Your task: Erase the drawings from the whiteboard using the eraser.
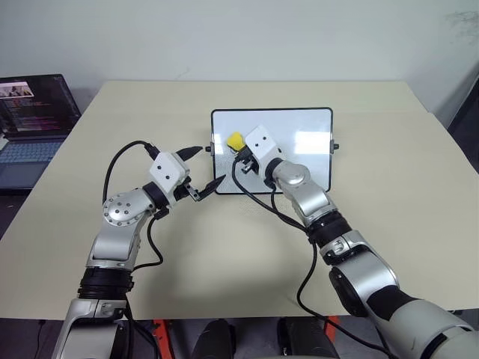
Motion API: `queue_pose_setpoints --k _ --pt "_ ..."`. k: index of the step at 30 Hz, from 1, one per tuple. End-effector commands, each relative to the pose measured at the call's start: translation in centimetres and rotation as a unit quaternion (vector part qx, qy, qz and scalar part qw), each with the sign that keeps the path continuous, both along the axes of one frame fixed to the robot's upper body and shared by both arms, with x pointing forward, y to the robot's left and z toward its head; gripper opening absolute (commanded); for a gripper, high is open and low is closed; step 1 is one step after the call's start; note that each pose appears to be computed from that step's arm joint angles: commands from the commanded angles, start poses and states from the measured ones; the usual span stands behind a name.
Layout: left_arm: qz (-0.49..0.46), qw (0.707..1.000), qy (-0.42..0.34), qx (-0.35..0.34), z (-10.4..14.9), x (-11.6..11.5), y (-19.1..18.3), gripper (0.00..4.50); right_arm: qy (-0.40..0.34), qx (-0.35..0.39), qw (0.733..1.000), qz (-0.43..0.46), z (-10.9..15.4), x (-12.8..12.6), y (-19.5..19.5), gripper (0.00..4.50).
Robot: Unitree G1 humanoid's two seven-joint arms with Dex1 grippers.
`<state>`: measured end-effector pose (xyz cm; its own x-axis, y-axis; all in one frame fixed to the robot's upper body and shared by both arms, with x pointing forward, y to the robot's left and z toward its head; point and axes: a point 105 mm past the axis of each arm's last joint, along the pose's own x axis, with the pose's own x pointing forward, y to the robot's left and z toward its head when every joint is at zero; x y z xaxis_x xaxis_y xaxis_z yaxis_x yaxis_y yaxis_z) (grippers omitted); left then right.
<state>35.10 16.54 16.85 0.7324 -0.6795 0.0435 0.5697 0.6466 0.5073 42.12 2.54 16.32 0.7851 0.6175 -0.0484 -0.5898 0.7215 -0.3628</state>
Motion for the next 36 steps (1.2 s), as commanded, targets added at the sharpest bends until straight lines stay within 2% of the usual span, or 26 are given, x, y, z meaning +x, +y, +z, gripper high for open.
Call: queue_pose_setpoints --k 1,10,14,25,30,36 --pt "-0.001 1.000 -0.031 -0.005 1.5 -0.4 0.0 4.50 -0.004 0.008 1.000 0.008 0.4 -0.3 0.8 1.23" --pt "0.002 1.000 -0.031 -0.004 1.5 -0.5 0.1 4.50 0.027 -0.008 1.000 -0.005 -3.0 -1.1 -1.6 1.23" --pt "0.002 1.000 -0.031 -0.004 1.6 -0.3 0.2 4.50 0.033 -0.015 0.999 -0.017 -3.6 -1.3 -2.9 1.23" --pt "-0.003 1.000 -0.031 -0.003 1.8 0.0 -0.1 4.50 0.020 -0.025 0.998 -0.055 -2.3 0.5 -5.5 1.23" --pt "-0.005 1.000 -0.030 -0.003 1.7 -0.1 -0.1 4.50 0.013 -0.018 0.998 -0.050 -1.4 0.9 -4.8 1.23" --pt "-0.002 1.000 -0.030 -0.002 1.7 -0.2 0.1 4.50 0.010 -0.006 1.000 -0.024 -1.1 0.2 -2.3 1.23"
